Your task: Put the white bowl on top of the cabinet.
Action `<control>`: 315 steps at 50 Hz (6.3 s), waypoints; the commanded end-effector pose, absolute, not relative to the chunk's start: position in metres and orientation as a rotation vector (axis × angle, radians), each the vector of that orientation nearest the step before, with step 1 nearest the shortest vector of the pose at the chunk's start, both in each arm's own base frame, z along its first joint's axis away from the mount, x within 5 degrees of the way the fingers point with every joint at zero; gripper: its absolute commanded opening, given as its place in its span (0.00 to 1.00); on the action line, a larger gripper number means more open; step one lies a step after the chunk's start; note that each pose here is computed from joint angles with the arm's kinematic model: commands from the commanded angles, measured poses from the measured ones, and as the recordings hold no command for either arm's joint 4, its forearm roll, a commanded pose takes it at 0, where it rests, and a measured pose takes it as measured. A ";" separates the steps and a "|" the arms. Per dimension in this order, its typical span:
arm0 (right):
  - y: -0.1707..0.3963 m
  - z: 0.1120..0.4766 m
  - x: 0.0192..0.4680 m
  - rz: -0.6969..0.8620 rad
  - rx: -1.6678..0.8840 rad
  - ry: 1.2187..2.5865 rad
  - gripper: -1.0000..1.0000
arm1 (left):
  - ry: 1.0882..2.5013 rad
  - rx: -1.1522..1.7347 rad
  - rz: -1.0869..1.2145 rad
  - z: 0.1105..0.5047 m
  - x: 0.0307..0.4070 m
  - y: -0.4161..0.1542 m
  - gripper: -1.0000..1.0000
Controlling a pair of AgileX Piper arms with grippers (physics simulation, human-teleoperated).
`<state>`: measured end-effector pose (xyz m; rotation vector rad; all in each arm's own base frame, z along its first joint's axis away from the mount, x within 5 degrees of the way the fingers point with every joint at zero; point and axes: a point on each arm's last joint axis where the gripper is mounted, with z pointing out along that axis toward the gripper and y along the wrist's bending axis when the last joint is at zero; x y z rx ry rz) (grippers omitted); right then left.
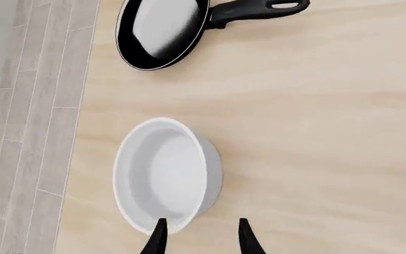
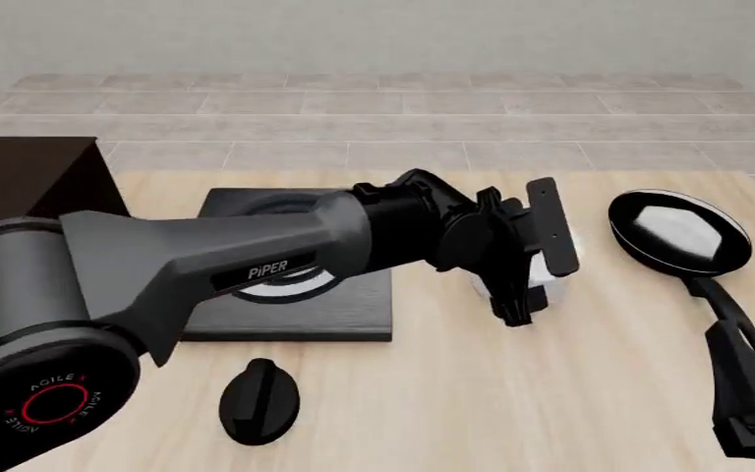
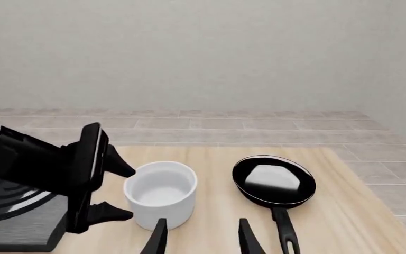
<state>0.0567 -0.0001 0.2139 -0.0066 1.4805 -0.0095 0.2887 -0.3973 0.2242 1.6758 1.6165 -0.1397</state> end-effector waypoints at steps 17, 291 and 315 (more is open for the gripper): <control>0.000 0.214 0.057 -0.010 -0.007 1.480 1.00 | 1.683 1.654 -0.142 0.207 0.312 -0.412 1.00; 0.000 0.214 0.057 -0.010 -0.007 1.480 1.00 | 2.265 0.124 0.389 0.273 0.340 0.108 0.00; 0.000 0.214 0.057 -0.010 -0.007 1.480 1.00 | 2.236 0.188 0.405 0.286 0.340 0.099 1.00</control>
